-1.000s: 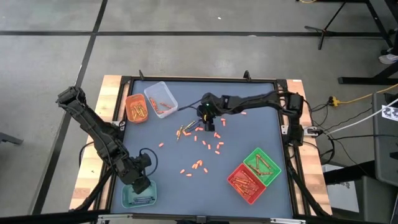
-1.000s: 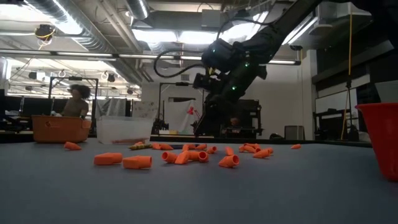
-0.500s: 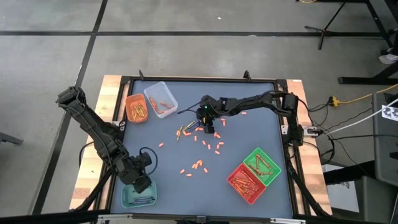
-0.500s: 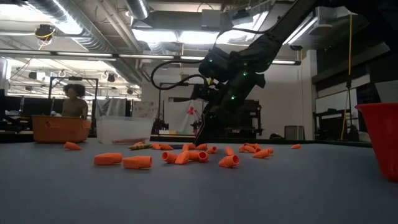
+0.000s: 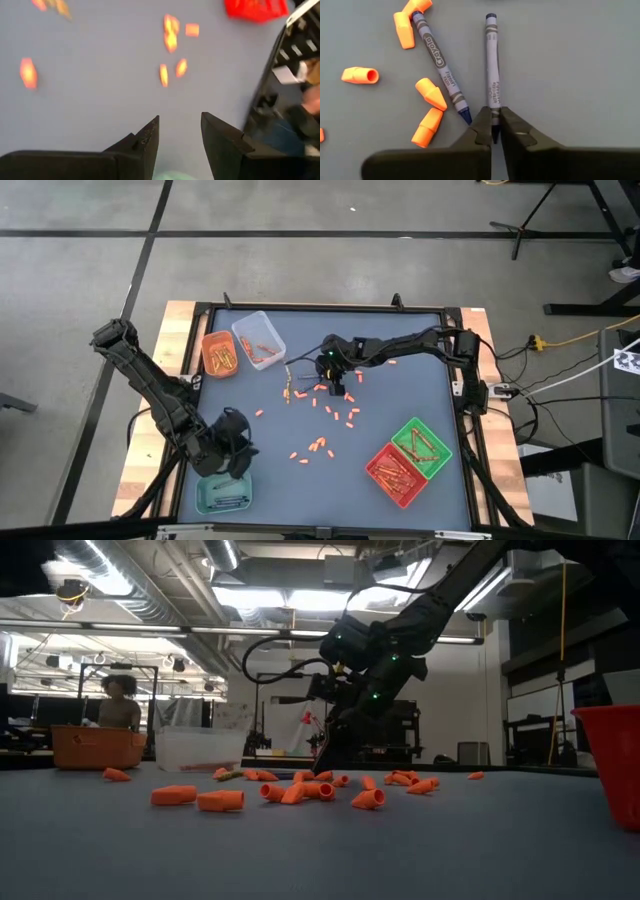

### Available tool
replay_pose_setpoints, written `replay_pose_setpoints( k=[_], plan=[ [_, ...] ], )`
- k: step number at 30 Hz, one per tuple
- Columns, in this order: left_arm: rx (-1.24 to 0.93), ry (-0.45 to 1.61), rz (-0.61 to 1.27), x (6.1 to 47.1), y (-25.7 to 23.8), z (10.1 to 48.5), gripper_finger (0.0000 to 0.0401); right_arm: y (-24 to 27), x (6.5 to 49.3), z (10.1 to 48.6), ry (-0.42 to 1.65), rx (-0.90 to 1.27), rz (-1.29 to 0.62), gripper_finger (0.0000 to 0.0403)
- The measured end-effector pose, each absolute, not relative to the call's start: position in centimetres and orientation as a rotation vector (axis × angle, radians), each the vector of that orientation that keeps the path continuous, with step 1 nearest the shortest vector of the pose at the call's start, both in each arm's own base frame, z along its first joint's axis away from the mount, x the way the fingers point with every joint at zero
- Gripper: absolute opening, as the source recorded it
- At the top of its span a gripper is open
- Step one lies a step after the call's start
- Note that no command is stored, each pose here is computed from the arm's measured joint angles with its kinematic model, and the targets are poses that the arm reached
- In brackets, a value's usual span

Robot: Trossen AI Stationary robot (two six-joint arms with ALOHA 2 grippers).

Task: Sort crayons
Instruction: Put the blue crayon into the blue bin

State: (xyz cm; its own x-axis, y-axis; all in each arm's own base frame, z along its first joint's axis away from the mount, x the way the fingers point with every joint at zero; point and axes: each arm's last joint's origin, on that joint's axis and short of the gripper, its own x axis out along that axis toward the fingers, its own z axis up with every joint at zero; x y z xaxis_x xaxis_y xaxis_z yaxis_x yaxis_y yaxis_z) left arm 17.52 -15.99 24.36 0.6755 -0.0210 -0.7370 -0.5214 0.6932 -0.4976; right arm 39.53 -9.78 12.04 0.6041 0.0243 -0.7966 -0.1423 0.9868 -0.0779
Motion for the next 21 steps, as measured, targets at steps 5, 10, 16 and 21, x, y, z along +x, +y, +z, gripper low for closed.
replay_pose_setpoints(
  k=[5, 10, 16, 21],
  plan=[
    [-0.506, 0.639, 0.349, 17.9, -15.3, 24.6, 0.013, -9.8, 39.5, 12.0, 0.918, -0.138, 0.097, 0.0022],
    [-0.321, 0.565, 0.402, 18.6, -14.3, 24.8, 0.013, -9.8, 39.6, 12.0, 0.917, -0.111, 0.083, 0.0006],
    [-0.215, 0.572, 0.437, 19.5, -13.0, 24.9, 0.013, -9.7, 39.6, 12.1, 0.887, -0.028, 0.139, 0.001],
    [-0.162, 0.584, 0.471, 20.2, -11.9, 24.9, 0.013, -9.3, 40.0, 12.2, 0.845, 0.06, 0.156, 0.0005]
  ],
)
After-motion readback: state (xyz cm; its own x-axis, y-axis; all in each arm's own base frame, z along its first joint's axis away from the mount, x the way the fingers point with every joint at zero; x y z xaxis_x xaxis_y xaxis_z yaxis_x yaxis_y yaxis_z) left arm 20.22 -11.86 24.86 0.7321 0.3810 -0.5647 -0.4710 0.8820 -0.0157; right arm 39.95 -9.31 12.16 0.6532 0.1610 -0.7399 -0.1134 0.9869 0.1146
